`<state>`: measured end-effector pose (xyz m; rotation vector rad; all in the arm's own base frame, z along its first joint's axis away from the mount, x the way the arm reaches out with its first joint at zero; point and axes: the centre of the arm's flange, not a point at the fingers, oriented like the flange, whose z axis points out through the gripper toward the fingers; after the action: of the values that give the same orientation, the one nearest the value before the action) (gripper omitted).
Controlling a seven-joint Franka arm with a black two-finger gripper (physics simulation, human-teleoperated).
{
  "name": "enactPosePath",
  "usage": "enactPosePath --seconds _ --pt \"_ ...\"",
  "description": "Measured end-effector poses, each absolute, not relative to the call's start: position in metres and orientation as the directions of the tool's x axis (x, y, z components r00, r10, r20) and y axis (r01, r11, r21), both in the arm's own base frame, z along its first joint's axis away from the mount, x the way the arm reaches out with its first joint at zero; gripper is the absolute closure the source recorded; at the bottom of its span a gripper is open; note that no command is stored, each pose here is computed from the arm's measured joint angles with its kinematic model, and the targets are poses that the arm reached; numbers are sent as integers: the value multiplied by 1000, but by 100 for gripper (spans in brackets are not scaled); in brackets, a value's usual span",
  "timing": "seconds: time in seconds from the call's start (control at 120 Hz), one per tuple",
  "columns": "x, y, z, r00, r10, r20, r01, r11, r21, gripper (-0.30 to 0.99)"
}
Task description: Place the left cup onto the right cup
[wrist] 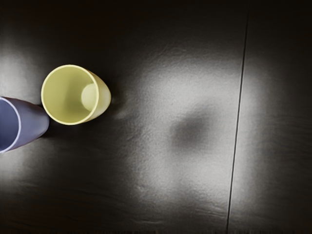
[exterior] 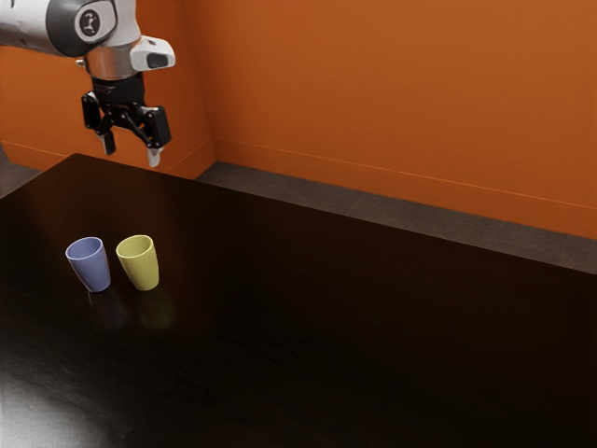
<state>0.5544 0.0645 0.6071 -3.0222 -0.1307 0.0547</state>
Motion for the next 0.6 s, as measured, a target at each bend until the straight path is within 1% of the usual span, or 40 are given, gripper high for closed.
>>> enactPosePath --seconds 0.217,0.392,0.6 --pt "557 62 605 997 71 -24 67 -991 -119 0" --pt "561 55 606 999 41 -2 41 -987 -153 0" --pt "567 43 603 1000 23 11 24 -986 -163 0"
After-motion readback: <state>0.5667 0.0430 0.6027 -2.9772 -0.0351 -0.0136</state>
